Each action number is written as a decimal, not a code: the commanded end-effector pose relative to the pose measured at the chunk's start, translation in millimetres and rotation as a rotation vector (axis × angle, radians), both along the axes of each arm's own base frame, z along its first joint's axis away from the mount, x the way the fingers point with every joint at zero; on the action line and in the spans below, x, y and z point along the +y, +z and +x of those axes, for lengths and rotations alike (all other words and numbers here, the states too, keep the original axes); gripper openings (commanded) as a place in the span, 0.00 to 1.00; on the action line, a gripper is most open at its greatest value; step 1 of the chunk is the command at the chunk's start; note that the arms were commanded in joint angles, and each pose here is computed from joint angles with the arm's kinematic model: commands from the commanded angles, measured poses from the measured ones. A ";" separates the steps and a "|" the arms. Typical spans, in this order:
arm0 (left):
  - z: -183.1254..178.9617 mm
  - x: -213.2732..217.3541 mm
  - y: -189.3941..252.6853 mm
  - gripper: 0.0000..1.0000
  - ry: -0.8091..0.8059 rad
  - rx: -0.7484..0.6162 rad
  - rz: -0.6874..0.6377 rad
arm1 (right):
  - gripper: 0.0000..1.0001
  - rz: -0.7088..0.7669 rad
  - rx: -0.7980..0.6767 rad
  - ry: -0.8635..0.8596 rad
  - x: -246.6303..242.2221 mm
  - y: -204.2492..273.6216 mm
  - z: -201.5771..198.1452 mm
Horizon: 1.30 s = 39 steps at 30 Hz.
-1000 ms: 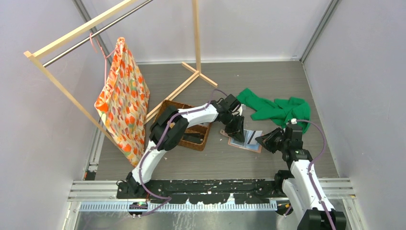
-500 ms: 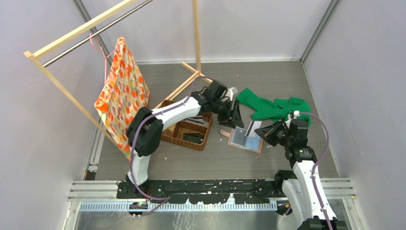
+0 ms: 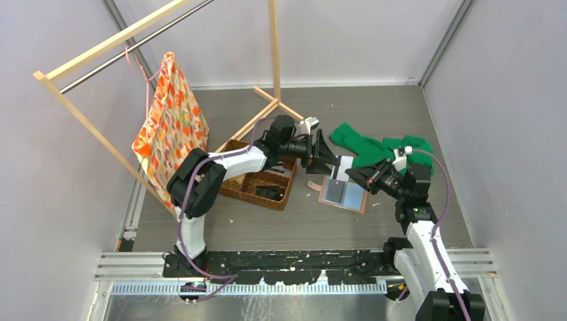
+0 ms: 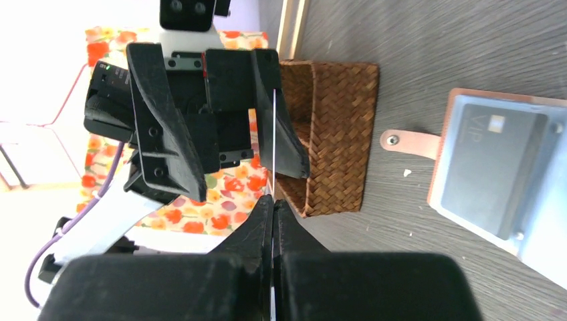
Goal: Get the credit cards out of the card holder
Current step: Place the credit card in the storage box.
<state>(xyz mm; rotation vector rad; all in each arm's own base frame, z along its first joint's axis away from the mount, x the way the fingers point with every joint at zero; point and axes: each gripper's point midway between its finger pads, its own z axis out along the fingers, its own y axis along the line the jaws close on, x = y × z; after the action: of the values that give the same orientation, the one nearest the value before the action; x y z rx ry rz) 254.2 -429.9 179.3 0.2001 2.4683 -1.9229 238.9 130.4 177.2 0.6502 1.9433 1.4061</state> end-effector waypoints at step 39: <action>109.5 206.9 12.1 0.00 -0.090 -1.112 1.297 | 0.85 -0.151 0.098 0.036 -6.5 -22.7 1.1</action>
<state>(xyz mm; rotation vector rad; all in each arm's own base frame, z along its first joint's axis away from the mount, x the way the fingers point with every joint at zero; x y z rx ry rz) 347.3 -294.3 188.5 0.7097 2.3994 -0.3062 234.5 126.5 148.2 0.6647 2.1368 1.2842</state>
